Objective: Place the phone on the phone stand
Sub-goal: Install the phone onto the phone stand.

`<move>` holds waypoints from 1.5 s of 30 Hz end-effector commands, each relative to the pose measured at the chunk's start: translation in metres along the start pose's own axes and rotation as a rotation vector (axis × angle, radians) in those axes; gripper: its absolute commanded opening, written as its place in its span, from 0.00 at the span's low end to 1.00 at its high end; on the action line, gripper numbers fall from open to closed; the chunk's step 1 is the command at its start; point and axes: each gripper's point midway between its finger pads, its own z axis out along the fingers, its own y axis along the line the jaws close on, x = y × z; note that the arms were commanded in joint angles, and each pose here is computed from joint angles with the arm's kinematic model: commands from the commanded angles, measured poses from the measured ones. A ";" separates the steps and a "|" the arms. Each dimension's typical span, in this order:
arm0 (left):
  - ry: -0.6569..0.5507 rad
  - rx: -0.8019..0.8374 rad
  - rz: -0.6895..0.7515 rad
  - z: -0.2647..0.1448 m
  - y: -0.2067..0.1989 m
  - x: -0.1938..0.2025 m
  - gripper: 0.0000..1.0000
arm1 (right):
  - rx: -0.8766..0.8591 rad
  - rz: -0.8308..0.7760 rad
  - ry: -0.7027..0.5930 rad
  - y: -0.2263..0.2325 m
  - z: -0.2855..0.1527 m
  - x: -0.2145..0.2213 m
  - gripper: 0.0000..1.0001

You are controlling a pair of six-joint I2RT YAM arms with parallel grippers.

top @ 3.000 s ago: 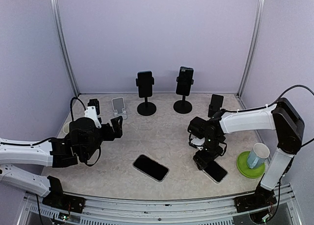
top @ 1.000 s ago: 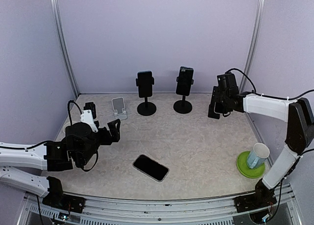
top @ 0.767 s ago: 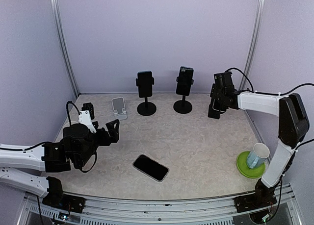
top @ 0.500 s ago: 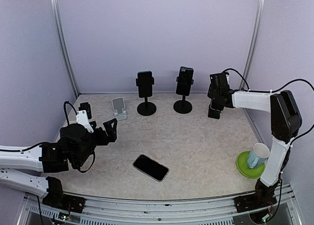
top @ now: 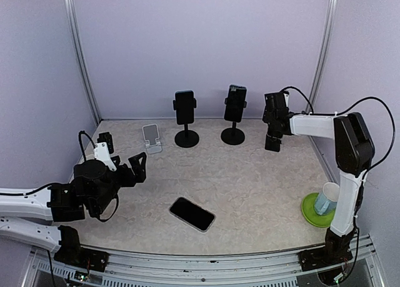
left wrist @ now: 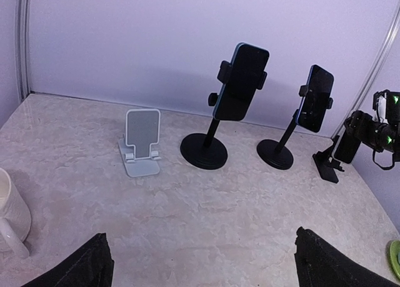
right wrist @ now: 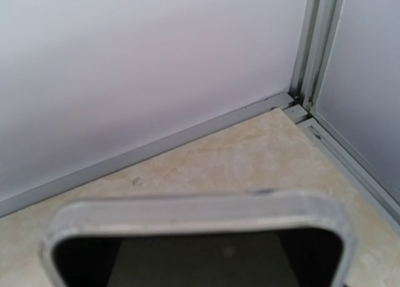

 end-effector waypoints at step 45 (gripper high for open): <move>-0.001 -0.033 0.013 -0.004 0.010 0.003 0.99 | -0.014 -0.023 0.018 0.004 0.033 0.010 0.66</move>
